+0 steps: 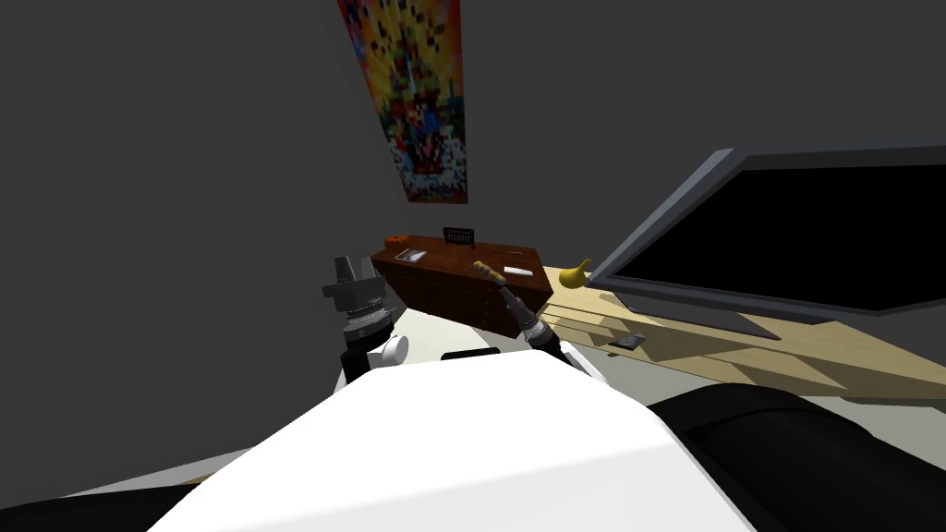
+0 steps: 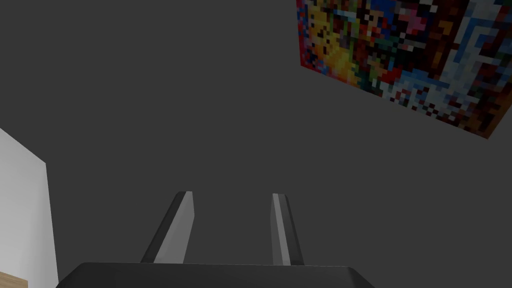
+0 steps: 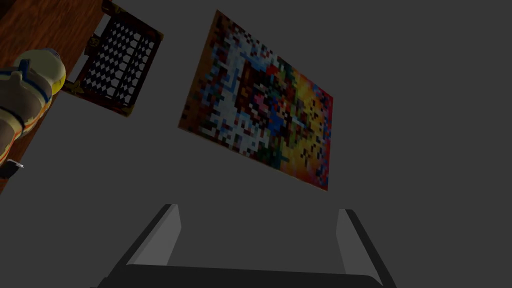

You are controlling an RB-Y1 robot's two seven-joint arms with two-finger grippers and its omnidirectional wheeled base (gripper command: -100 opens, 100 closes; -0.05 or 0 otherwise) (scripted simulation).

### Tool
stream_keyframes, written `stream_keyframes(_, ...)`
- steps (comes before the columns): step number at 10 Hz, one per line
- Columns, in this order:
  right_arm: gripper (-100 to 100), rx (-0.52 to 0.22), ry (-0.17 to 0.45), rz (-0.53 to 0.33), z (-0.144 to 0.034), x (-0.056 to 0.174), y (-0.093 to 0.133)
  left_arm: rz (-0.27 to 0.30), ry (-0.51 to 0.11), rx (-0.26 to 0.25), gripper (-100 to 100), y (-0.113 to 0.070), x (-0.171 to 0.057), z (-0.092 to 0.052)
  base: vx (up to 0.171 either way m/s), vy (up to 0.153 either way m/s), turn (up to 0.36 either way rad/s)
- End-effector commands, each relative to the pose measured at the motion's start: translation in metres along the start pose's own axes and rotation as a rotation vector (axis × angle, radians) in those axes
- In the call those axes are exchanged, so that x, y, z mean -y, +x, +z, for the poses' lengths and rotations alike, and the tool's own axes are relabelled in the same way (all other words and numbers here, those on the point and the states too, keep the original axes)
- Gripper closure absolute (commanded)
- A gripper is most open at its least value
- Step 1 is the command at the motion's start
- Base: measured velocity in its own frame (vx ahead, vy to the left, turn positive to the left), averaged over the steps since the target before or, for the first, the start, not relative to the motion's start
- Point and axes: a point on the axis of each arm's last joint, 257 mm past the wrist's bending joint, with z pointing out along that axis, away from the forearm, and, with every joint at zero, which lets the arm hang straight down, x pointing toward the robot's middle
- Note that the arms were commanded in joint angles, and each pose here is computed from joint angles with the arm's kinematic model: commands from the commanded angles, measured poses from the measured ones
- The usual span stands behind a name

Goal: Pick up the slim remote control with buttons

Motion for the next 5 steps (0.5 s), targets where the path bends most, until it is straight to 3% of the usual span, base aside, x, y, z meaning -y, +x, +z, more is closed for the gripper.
stream_keyframes(1, -100, -0.048, 0.006, -0.014, -0.007, 0.007, 0.012, 0.0, 0.0, 0.0, 0, 0.0, 0.0, 0.0, 0.004, 0.077, 0.024)
stream_keyframes(2, -100, -0.11, 0.021, -0.027, -0.018, 0.016, 0.028, 0.0, 0.0, 0.0, 0, 0.0, 0.0, 0.0, 0.017, 0.088, 0.097)
stream_keyframes(5, -100, -0.209, 0.038, -0.055, -0.037, 0.027, 0.046, 0.0, 0.0, 0.0, 0, 0.0, 0.0, 0.0, 0.007, 0.071, 0.042)
